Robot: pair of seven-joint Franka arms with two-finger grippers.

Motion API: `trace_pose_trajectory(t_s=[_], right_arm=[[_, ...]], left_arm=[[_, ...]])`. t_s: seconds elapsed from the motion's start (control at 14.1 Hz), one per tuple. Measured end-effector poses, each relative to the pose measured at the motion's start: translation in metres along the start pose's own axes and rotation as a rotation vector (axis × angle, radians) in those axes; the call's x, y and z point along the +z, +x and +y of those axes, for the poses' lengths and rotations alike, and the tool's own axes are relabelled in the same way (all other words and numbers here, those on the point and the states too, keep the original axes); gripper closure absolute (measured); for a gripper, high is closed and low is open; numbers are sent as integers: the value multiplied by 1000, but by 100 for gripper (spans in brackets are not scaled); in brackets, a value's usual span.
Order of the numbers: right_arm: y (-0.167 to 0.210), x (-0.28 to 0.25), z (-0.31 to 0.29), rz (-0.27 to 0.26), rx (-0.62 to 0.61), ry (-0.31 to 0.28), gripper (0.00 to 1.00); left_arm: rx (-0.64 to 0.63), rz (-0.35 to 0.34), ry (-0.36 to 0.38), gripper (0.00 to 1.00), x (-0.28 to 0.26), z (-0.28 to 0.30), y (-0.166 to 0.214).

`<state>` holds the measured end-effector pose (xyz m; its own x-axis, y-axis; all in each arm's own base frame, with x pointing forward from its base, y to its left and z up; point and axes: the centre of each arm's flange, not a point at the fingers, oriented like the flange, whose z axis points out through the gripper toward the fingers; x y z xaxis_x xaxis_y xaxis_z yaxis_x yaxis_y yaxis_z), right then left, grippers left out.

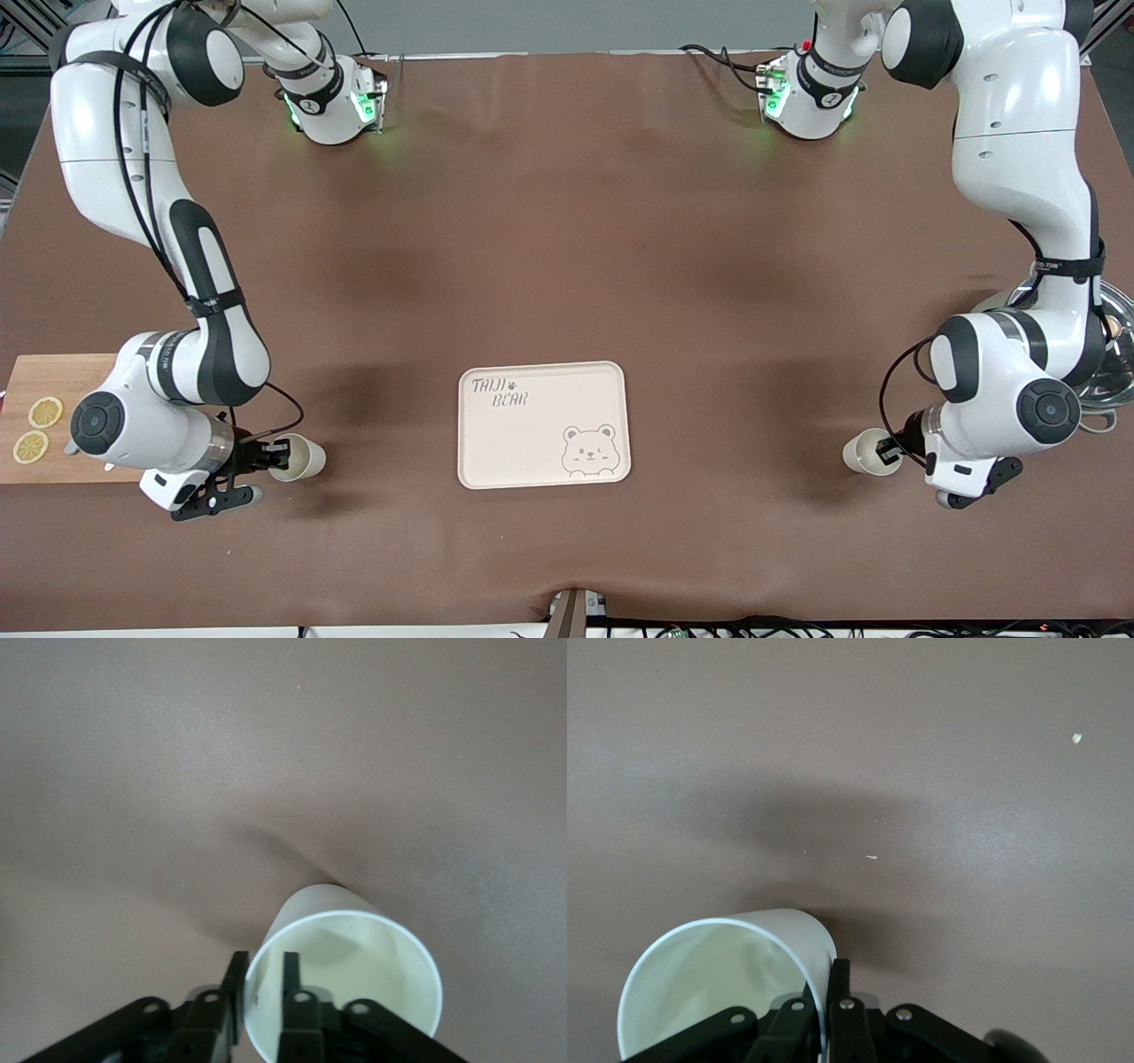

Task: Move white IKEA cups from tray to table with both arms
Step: 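Lower the right cup near the board while the left lowers near the pot, then open both grippers and raise them away from the placed cups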

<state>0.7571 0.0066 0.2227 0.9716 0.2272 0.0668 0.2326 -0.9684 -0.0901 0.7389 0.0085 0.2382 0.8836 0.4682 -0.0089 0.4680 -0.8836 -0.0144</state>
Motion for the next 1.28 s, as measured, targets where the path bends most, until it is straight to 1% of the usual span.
trace_pose_trajectory(t_s=[0.14, 0.28, 0.36, 0.43, 0.5, 0.64, 0.71, 0.85, 0.92, 0.99, 1.07, 1.14, 1.28], right_arm=[[-1, 4, 0, -1, 0, 0, 96], [-2, 7, 0, 5, -1, -2, 96], [-2, 7, 0, 6, -2, -2, 96], [-2, 7, 0, 7, -2, -2, 96], [-2, 7, 0, 9, 1, 2, 93], [-3, 9, 1, 13, 23, 28, 72], [-3, 9, 1, 15, 30, 36, 60], [-4, 9, 2, 16, 35, 40, 42], [-3, 9, 2, 17, 35, 40, 30], [-3, 9, 2, 18, 35, 40, 22], [-3, 9, 3, 19, 35, 40, 11], [-3, 8, 3, 20, 35, 40, 2], [-2, 5, 3, 21, 33, 40, 0]], left_arm=[[3, -5, -12, 50, 0, -2, 1], [4, 0, -18, 32, -1, -1, 2], [4, 8, -22, 25, -4, 0, 3], [6, 17, -27, 25, -9, 0, 4], [14, 29, -34, 20, -17, 2, 6], [41, 55, -49, 6, -37, 4, 7], [59, 72, -59, 6, -51, 6, 8], [89, 111, -81, 3, -85, 7, 8], [102, 126, -90, 0, -103, 8, 7], [117, 132, -95, 0, -121, 8, 4], [145, 129, -96, 0, -137, 7, 0], [180, 121, -95, 0, -151, 6, -4], [243, 92, -86, 0, -177, 1, -14]])
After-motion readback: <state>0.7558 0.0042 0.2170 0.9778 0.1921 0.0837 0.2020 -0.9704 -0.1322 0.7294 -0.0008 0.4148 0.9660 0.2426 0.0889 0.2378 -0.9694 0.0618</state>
